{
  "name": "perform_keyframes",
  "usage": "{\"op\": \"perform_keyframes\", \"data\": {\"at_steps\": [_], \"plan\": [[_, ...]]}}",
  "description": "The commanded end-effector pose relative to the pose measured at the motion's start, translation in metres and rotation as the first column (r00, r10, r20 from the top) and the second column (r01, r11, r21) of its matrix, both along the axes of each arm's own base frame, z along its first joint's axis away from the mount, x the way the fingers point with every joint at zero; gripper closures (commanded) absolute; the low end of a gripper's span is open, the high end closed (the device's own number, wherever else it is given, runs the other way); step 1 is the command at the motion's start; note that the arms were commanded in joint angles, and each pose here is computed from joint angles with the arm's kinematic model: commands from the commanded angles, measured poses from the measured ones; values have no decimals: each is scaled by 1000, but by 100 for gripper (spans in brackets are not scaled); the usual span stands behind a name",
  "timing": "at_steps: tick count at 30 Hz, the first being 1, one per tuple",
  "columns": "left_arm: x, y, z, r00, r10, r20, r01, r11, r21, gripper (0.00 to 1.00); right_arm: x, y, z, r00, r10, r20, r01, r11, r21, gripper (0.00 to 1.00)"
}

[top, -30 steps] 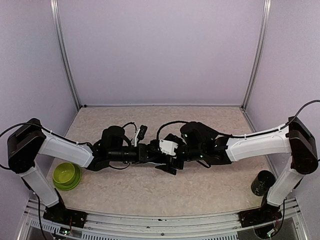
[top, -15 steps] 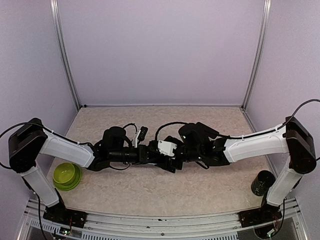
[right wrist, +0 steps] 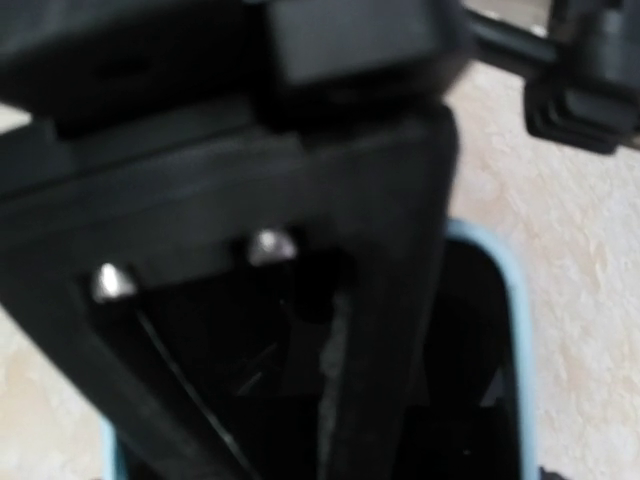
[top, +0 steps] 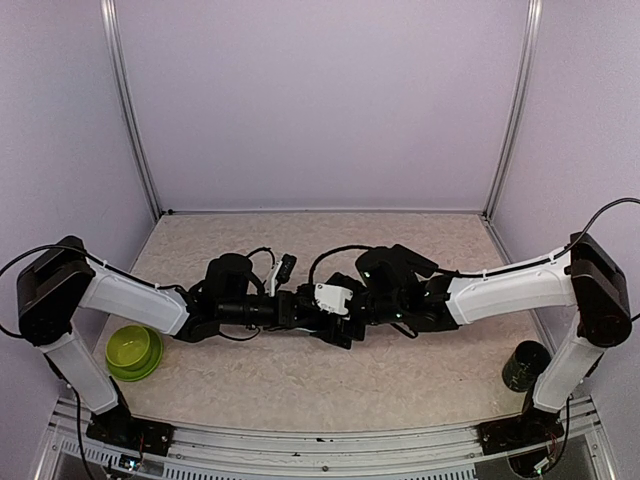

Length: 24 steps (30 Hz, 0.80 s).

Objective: Put the phone into the phone case
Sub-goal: Press the phone onto the phone case, then pass from the left arm to the right

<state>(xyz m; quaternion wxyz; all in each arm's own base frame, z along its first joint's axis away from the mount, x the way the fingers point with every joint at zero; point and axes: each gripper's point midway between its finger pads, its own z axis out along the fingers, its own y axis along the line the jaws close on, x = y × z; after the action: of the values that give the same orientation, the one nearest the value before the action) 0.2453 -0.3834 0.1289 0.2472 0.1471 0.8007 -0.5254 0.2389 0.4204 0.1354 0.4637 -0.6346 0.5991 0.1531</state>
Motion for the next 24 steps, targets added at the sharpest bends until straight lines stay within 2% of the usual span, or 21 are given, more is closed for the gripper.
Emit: {"op": "perform_keyframes", "data": {"at_steps": [1, 4, 10, 16, 20, 24], "plan": [[1, -14, 52, 990, -43, 131, 59, 991, -122, 100, -13, 5, -9, 999, 51, -16, -51, 999, -20, 9], [-1, -13, 55, 989, -52, 138, 69, 990, -124, 100, -9, 1, -13, 999, 34, 9, -33, 999, -38, 6], [-2, -14, 56, 988, -59, 141, 77, 989, -126, 100, -8, 0, -19, 1000, 29, 5, -29, 998, -52, 8], [-3, -14, 54, 988, -60, 141, 78, 989, -123, 100, -12, 1, -16, 999, 45, -18, -46, 998, -46, 17], [-1, -13, 52, 989, -54, 134, 70, 990, -119, 100, -14, 2, -14, 998, 52, -26, -53, 998, -38, 28], [-1, -13, 51, 990, -50, 130, 66, 991, -121, 100, -14, 3, -16, 998, 52, -38, -54, 997, -47, 34]]}}
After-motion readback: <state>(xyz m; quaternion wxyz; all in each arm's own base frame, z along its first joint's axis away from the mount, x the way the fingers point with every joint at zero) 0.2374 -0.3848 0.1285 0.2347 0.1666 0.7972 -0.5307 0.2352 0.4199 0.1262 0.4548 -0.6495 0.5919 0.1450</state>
